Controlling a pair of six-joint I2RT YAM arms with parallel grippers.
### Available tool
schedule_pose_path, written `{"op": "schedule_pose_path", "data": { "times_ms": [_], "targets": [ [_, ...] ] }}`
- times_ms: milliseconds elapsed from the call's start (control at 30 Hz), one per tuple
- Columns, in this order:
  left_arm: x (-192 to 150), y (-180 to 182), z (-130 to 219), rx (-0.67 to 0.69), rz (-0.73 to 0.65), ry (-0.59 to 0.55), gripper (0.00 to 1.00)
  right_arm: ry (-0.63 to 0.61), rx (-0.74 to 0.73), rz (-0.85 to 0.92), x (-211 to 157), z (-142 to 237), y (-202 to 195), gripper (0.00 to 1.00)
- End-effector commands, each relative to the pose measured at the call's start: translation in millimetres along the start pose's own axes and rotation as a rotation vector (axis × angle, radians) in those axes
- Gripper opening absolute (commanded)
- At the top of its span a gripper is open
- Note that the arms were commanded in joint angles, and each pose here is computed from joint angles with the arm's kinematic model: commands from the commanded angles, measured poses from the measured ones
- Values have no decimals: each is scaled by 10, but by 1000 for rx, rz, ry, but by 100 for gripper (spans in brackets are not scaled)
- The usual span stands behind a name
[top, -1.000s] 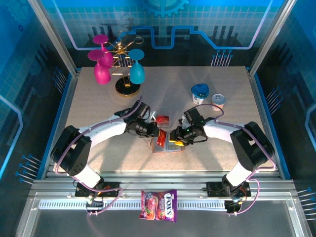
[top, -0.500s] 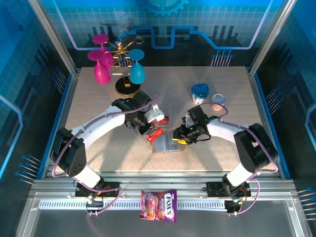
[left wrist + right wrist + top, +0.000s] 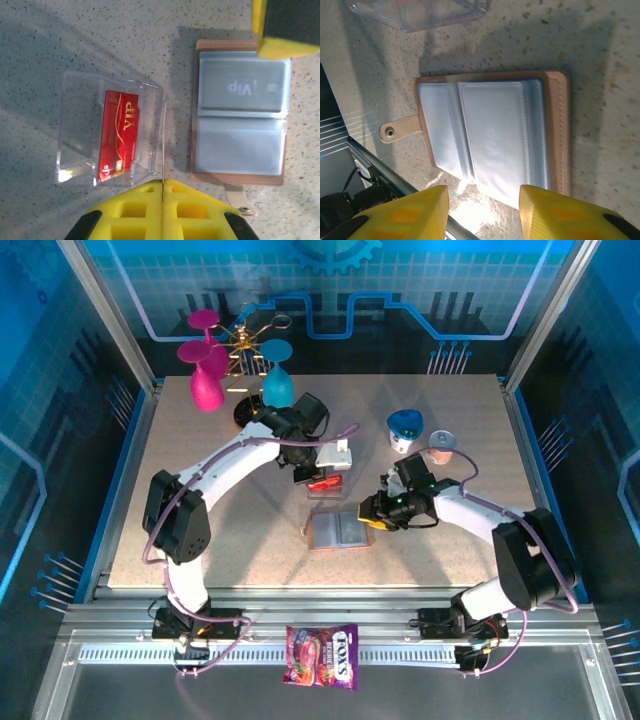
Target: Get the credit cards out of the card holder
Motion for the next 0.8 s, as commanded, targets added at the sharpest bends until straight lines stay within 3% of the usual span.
{"op": "schedule_pose_path", "data": {
  "times_ms": [0, 167, 767],
  "targets": [
    [53, 78, -20, -7, -102, 22, 0, -22, -10, -35, -35, 84, -113, 43],
    [40, 214, -154, -22, -122, 90, 0, -38, -8, -56, -59, 138, -196, 43],
    [15, 383, -474, -35, -121, 148, 0, -65, 6, -85, -6, 278, -303, 43]
  ]
}}
Point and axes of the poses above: each hand's point on the last joint's axis, 136 mm out from that joint toward the fingers, its own z axis back along the fingers, its own y axis along the line the jaws close on, x = y × z, the point moved 2 cm from there along z, back along the fingers
